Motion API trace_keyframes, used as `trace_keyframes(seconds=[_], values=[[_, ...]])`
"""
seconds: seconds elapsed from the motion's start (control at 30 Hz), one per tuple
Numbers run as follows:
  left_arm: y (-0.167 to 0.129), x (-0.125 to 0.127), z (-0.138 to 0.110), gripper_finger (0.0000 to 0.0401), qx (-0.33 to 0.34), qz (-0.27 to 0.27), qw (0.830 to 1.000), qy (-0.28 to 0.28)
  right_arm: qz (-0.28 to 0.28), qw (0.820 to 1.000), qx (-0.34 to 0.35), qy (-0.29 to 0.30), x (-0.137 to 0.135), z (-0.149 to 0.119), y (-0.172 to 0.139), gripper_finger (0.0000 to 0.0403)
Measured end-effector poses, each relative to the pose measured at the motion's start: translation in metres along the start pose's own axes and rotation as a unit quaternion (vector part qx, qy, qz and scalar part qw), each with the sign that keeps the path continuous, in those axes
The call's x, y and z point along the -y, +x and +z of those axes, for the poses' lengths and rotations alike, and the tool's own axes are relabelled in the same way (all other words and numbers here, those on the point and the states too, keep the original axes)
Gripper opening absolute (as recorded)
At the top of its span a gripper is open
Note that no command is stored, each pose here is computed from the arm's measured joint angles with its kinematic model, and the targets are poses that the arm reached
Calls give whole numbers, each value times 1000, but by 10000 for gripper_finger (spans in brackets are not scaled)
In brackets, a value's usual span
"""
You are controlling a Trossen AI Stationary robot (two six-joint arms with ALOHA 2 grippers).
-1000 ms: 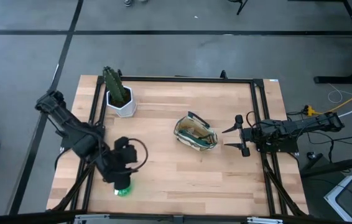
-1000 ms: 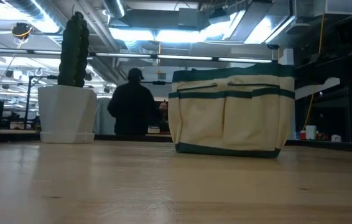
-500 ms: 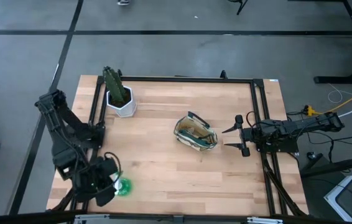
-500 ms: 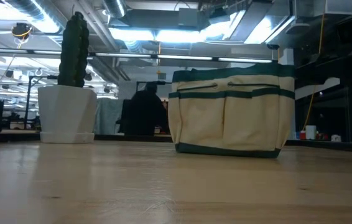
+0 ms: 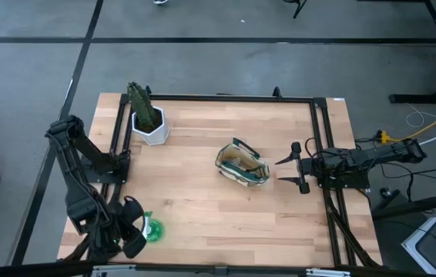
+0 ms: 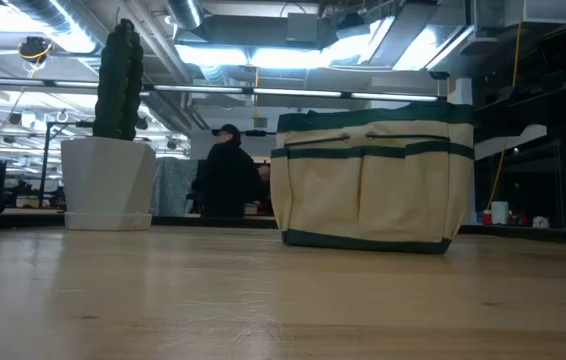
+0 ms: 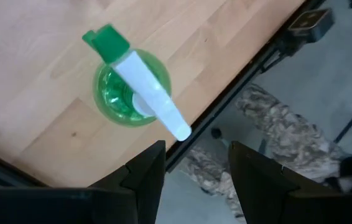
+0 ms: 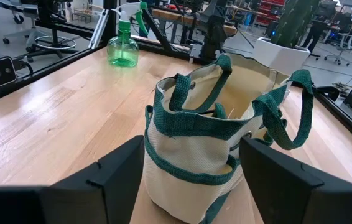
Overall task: Pick & Place Garden tools in Gardening bag
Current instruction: Put the green spray bottle into the gardening bag
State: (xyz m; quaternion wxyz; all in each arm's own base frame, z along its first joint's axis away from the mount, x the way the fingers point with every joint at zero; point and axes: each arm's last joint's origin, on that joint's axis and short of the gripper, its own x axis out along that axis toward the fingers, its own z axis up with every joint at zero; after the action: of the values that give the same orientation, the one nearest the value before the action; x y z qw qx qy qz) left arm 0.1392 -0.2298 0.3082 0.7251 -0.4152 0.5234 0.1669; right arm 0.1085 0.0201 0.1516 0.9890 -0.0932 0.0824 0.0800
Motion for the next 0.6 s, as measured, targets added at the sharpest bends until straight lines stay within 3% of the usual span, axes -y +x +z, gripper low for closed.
trace_keyframes(seconds=[0.4,0.6], values=[[21,5,-3,171,-3,36,999,-13,0,1000,0,0,0,0,0,265],[30,10,10,171,36,40,998,-32,0,1000,0,0,0,0,0,265]])
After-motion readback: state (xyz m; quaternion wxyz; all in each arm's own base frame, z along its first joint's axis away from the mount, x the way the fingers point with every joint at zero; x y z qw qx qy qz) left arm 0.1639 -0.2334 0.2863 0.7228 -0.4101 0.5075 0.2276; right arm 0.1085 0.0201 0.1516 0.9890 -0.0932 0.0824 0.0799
